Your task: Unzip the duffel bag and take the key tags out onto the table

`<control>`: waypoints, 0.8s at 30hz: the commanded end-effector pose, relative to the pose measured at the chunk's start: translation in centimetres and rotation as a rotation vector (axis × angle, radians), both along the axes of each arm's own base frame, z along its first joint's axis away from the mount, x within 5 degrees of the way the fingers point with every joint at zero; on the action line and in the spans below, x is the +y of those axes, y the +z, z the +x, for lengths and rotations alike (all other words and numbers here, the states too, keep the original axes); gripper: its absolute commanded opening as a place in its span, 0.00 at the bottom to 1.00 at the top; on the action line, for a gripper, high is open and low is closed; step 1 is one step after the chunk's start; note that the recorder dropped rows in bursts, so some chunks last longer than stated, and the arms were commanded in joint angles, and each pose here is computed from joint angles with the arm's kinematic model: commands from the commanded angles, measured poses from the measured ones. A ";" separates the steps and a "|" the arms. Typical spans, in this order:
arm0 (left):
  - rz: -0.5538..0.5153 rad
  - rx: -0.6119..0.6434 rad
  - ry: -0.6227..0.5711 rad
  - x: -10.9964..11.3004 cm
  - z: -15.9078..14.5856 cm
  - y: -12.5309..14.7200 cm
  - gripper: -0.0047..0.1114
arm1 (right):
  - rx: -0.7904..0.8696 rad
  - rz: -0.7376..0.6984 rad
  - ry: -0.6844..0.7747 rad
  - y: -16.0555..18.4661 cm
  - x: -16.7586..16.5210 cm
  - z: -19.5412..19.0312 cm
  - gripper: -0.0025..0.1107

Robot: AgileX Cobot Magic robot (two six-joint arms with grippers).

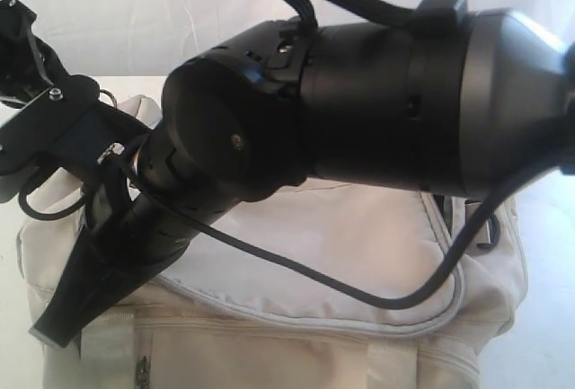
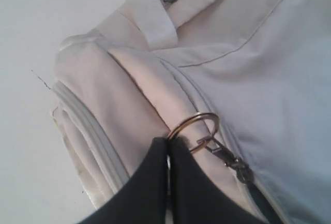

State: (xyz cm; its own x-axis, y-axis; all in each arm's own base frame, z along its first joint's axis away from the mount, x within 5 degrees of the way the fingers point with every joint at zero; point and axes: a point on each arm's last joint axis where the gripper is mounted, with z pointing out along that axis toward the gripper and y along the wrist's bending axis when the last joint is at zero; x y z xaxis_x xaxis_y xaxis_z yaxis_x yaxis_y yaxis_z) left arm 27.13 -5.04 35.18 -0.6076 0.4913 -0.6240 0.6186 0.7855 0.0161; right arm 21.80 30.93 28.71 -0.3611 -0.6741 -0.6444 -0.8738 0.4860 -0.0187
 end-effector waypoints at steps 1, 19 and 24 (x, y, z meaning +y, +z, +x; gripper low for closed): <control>-0.033 -0.061 0.064 0.0 1.8 -0.4 0.04 | 0.036 -0.017 0.016 -0.1 0.2 -0.8 0.02; -0.107 -0.170 0.251 0.3 6.8 -3.0 0.04 | 0.055 -0.023 0.004 -0.2 0.1 -0.9 0.02; -0.108 -0.152 0.268 0.3 7.9 -4.4 0.04 | 0.065 -0.037 0.006 -0.3 0.0 -1.0 0.02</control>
